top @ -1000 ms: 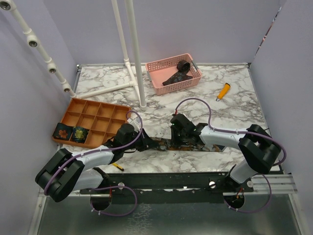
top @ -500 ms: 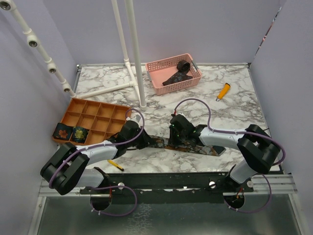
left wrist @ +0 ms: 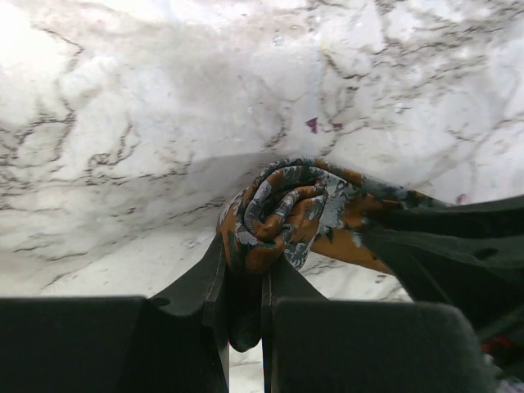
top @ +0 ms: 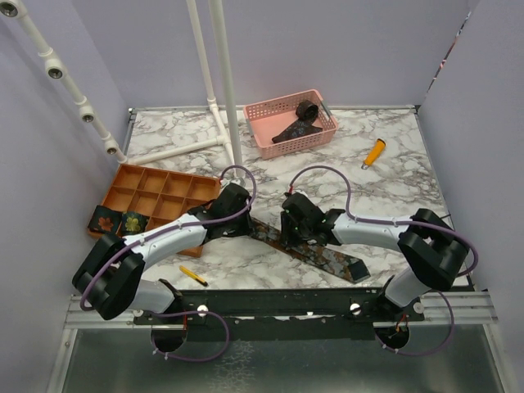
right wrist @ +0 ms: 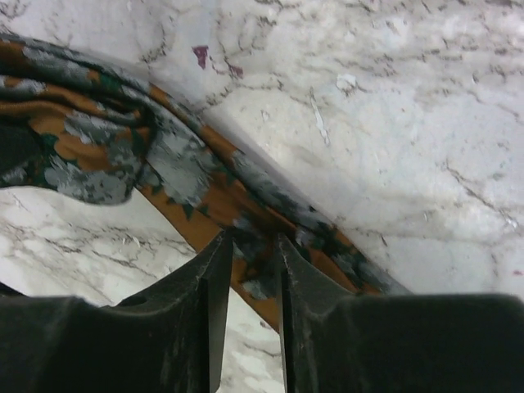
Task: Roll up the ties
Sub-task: Roll the tie at the center of the board.
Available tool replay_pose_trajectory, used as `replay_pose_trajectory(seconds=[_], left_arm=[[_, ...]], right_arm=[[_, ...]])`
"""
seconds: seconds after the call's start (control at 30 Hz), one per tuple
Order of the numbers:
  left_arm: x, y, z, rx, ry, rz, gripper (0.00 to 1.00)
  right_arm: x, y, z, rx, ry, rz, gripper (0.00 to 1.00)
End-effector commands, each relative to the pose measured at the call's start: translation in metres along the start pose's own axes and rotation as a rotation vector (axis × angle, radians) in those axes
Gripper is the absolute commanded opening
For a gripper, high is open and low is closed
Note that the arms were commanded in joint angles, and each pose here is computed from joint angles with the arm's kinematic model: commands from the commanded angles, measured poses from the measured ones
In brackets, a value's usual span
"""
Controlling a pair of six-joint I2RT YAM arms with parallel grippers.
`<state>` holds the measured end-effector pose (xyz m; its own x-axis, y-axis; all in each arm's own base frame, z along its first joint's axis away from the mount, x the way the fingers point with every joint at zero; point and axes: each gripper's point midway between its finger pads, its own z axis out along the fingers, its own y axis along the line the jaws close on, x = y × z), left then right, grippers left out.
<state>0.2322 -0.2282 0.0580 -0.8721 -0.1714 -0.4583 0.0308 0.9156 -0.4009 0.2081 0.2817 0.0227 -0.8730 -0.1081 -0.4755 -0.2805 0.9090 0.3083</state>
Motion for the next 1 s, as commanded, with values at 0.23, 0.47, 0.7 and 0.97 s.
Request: replay_pose_trajectory(seconds=[0.23, 0.47, 0.7, 0.97], left_arm=[[-0.012, 0.054, -0.014, -0.429, -0.073, 0.205, 0.0], [-0.013, 0.055, -0.014, -0.464, -0.089, 0.195, 0.0], [-0.006, 0.06, -0.01, -0.486, -0.092, 0.159, 0.0], [-0.011, 0.059, -0.016, -0.522, -0.126, 0.151, 0.0]], right_arm=[[0.031, -0.023, -0.042, 0.058, 0.054, 0.085, 0.35], [0.071, -0.013, -0.057, -0.078, 0.147, 0.091, 0.3], [0.099, -0.066, -0.042, 0.18, 0.171, 0.228, 0.28], [0.068, -0.107, -0.031, 0.341, 0.053, 0.322, 0.28]])
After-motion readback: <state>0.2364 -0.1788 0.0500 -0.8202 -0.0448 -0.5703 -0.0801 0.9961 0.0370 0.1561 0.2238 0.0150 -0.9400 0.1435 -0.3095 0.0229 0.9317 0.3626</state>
